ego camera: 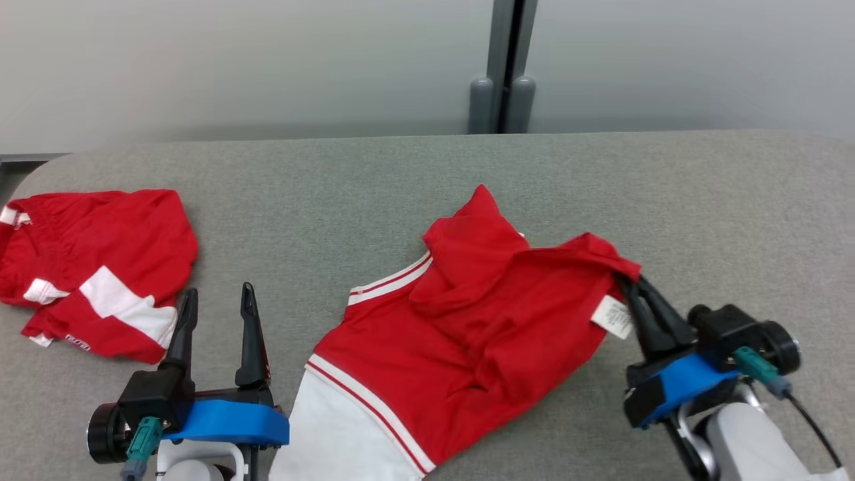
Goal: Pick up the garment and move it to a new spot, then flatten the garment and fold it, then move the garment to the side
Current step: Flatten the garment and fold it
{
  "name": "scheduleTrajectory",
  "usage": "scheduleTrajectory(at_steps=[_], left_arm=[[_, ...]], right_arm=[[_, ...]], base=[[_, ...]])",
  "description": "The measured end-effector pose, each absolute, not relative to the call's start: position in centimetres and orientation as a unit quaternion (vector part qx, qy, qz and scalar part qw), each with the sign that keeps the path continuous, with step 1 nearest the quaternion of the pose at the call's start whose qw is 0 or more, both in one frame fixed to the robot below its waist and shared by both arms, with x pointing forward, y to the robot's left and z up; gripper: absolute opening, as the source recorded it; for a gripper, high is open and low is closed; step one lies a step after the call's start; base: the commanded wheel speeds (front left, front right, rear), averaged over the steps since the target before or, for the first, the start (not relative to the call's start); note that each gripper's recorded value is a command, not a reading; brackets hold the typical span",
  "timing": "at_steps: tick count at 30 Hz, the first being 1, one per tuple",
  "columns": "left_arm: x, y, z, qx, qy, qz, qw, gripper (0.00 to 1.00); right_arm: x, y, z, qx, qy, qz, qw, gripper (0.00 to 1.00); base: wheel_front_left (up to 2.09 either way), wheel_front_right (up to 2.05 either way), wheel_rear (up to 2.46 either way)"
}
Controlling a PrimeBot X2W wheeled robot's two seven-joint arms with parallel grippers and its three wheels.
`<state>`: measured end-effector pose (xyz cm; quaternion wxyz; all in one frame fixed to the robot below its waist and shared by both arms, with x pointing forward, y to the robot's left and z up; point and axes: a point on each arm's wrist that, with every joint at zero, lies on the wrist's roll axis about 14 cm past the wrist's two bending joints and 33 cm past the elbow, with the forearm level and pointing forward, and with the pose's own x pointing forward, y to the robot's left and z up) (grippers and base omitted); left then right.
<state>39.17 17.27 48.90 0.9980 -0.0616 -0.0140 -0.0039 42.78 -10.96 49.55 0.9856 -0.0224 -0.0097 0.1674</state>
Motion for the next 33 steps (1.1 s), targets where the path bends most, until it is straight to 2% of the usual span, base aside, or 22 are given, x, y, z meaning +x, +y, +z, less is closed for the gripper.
scheduleTrajectory(at_steps=[9, 17, 18, 19, 26, 33], left_arm=[[40.2, 15.4, 49.0, -0.064, -0.015, -0.031, 0.997, 1.0], [40.5, 15.1, 48.7, -0.065, -0.012, -0.034, 0.997, 1.0], [40.5, 15.1, 48.7, -0.065, -0.012, -0.034, 0.997, 1.0], [40.5, 15.1, 48.8, -0.065, -0.012, -0.034, 0.997, 1.0], [40.3, 15.4, 49.0, -0.062, -0.015, -0.033, 0.997, 1.0], [39.8, 15.8, 49.3, -0.059, -0.02, -0.03, 0.998, 1.0]], right_arm=[[39.8, -23.4, 47.7, -0.011, 0.035, -0.008, 0.999, 0.0], [35.3, -26.3, 41.8, 0.032, 0.126, -0.08, 0.988, 0.0], [35.1, -26.5, 41.5, 0.038, 0.129, -0.086, 0.987, 0.24], [34.9, -26.5, 41.4, 0.04, 0.128, -0.089, 0.987, 1.0], [36.2, -27.1, 44.6, 0.037, 0.06, -0.102, 0.992, 1.0], [38.2, -24.3, 50.6, 0.026, -0.042, -0.059, 0.997, 1.0]], base=[[0.0, 0.0, 0.0], [0.0, 0.0, 0.0], [0.0, 0.0, 0.0], [0.0, 0.0, 0.0], [0.0, 0.0, 0.0], [0.0, 0.0, 0.0]])
